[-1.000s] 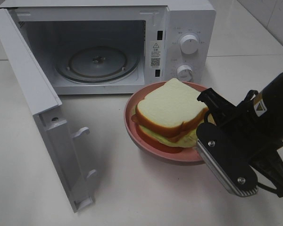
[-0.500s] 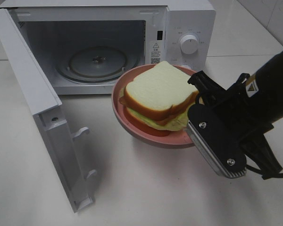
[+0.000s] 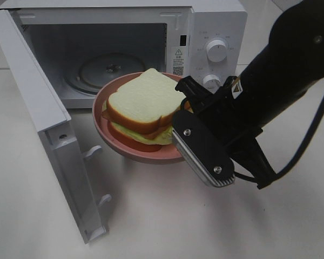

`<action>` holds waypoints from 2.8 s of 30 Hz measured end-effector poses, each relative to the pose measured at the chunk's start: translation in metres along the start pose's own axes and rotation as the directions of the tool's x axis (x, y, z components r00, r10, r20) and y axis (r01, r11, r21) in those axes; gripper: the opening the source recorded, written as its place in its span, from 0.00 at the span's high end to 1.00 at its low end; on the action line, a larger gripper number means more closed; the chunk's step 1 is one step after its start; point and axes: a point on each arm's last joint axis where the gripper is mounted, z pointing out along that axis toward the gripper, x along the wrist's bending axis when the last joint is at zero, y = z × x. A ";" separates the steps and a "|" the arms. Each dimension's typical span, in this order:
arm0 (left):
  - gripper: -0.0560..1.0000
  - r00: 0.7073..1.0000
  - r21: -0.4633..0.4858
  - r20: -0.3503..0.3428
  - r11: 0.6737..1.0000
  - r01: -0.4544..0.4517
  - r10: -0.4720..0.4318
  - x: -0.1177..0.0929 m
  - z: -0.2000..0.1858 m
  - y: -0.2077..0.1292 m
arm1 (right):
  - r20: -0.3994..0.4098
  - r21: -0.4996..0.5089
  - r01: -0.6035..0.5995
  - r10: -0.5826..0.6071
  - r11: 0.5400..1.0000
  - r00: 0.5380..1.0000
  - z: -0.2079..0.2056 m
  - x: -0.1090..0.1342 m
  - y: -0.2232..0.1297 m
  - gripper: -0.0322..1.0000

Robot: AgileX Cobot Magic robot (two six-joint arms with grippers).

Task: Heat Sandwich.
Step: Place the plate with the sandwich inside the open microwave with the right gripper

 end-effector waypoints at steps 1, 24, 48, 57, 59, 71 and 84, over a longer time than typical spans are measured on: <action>0.01 1.000 0.000 0.000 1.000 0.000 0.000 0.000 0.000 0.000 | 0.000 0.000 0.000 0.000 1.000 1.000 0.000 0.000 0.000 0.94; 0.01 1.000 0.000 0.000 1.000 0.000 0.000 0.000 0.000 0.000 | 0.029 -0.001 0.051 -0.051 0.999 0.998 0.036 -0.066 -0.001 0.94; 0.01 1.000 0.000 0.000 1.000 0.000 0.000 0.000 0.000 0.000 | 0.015 0.042 0.018 -0.018 0.999 1.000 0.080 -0.132 -0.008 0.94; 0.01 1.000 0.000 0.000 1.000 0.000 0.000 0.000 0.000 0.000 | 0.042 0.060 -0.022 0.020 0.998 0.999 0.087 -0.154 -0.010 0.94; 0.01 1.000 0.000 0.000 1.000 0.000 0.000 0.000 0.000 0.000 | 0.043 0.059 -0.034 0.032 0.998 0.999 0.088 -0.157 -0.010 0.94; 0.01 1.000 0.000 -0.004 1.000 -0.002 0.002 0.000 0.000 0.000 | 0.148 0.102 -0.158 0.142 0.982 0.979 0.101 -0.192 -0.016 0.94; 0.01 1.000 0.000 -0.004 1.000 -0.002 0.002 0.000 0.000 0.000 | 0.163 0.110 -0.205 0.186 0.973 0.969 0.128 -0.202 -0.025 0.93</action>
